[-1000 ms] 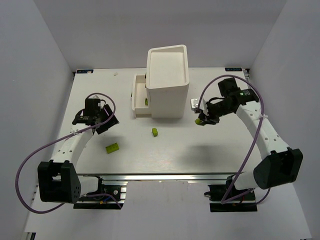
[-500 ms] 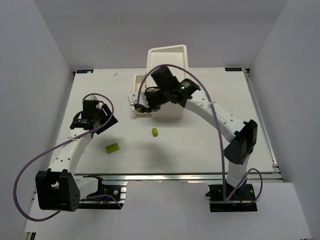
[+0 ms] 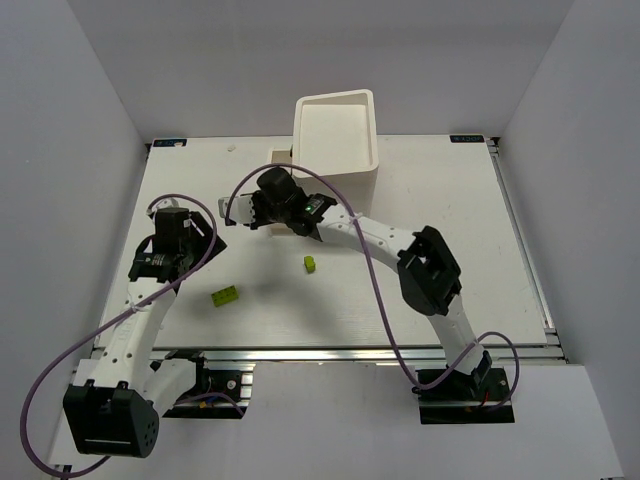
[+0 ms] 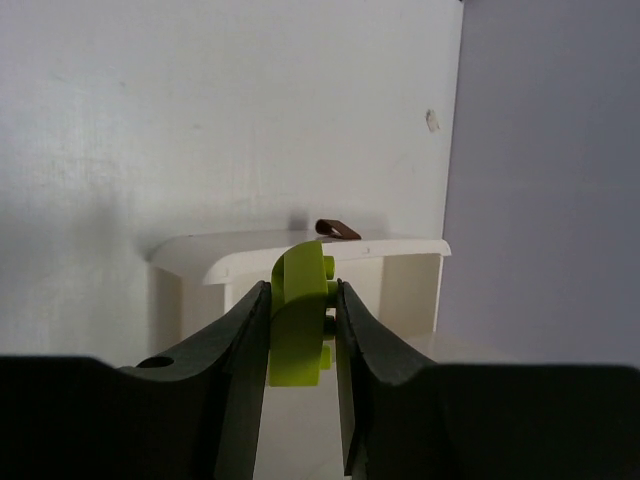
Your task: Sort the legos into containers by color
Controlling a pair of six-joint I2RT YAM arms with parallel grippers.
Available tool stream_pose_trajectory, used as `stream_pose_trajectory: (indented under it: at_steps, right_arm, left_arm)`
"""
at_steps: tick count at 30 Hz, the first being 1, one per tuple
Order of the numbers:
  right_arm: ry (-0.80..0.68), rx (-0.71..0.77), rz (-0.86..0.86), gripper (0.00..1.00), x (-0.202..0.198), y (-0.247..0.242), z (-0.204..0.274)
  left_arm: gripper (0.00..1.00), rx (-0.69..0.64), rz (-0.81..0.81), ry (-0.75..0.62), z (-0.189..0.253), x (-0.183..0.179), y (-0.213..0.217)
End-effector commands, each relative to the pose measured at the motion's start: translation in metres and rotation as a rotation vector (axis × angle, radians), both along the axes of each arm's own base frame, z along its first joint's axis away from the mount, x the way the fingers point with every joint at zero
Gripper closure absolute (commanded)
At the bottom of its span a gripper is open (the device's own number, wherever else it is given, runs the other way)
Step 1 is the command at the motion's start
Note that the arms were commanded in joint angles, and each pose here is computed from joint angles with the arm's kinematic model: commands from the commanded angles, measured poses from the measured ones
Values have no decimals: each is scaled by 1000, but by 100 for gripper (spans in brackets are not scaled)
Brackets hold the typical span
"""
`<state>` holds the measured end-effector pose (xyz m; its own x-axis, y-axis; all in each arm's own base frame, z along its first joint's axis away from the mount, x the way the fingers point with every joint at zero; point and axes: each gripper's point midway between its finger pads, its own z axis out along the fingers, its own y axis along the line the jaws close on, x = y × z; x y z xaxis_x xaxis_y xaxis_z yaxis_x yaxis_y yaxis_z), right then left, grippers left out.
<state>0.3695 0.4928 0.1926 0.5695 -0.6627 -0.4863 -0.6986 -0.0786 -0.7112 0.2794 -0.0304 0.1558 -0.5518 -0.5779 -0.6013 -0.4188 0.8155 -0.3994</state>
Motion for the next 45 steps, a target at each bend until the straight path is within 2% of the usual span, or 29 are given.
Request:
stream_pose_trajectory:
  at_steps: [1, 6, 12, 14, 19, 25, 29, 30, 31, 32, 33, 34, 35, 36, 37, 39, 41, 42, 43, 44, 45]
  right_arm:
    - [-201, 73, -142, 100, 39, 4, 30]
    - [-302, -36, -132, 100, 50, -6, 4]
    - [-315, -124, -138, 100, 52, -21, -10]
    - [-293, -157, -124, 78, 48, -25, -20]
    - [-282, -157, -119, 48, 50, -28, -21]
    - [-263, -112, -134, 44, 51, -24, -4]
    - [-185, -30, -156, 43, 48, -20, 19]
    - [-144, 31, -94, 43, 40, -9, 40]
    - [-38, 47, 0, 44, 19, -5, 41]
    - [-28, 34, -9, 44, 20, -14, 48]
    - [24, 70, 127, 44, -6, -10, 62]
    - [86, 30, 203, 44, -26, -18, 53]
    - [65, -2, 297, 47, -32, -28, 53]
    - [107, -6, 409, 52, -59, -36, 46]
    - [144, -58, 459, 62, -72, -50, 31]
    - [103, -142, 610, 67, -93, -68, 17]
    - [188, -236, 650, 57, -110, -91, -7]
    - [203, -275, 652, 50, -110, -98, -12]
    - [224, -319, 665, 39, -113, -102, -23]
    - [250, -345, 658, 34, -114, -106, -24]
    - [274, -365, 648, 19, -112, -108, -31]
  left_arm:
    - [21, 54, 24, -18, 14, -1, 11]
    - [19, 74, 57, -22, 15, -4, 18]
    - [19, 74, 97, -31, 13, -10, 23]
    - [19, 82, 109, -19, 11, -14, 25]
    - [19, 78, 110, -14, 13, -19, 25]
    - [19, 79, 117, -9, 16, -28, 27]
    - [20, 72, 111, -7, 16, -30, 25]
    - [22, 68, 111, -7, 16, -30, 24]
    - [31, 58, 106, -6, 15, -31, 22]
    - [40, 56, 102, 1, 13, -32, 22]
    - [50, 48, 102, 5, 12, -32, 20]
    - [62, 38, 95, 12, 10, -33, 18]
    - [72, 32, 94, 29, 6, -34, 17]
    - [86, 26, 92, 33, 4, -35, 16]
    - [88, 18, 83, 42, 3, -36, 14]
    - [87, 5, 80, 56, -1, -36, 11]
    - [78, -14, 78, 58, -2, -37, 8]
    - [74, -17, 79, 64, -4, -38, 8]
    - [65, -20, 80, 66, -5, -39, 8]
    - [62, -24, 80, 66, -5, -39, 7]
    - [60, -31, 84, 61, -6, -40, 7]
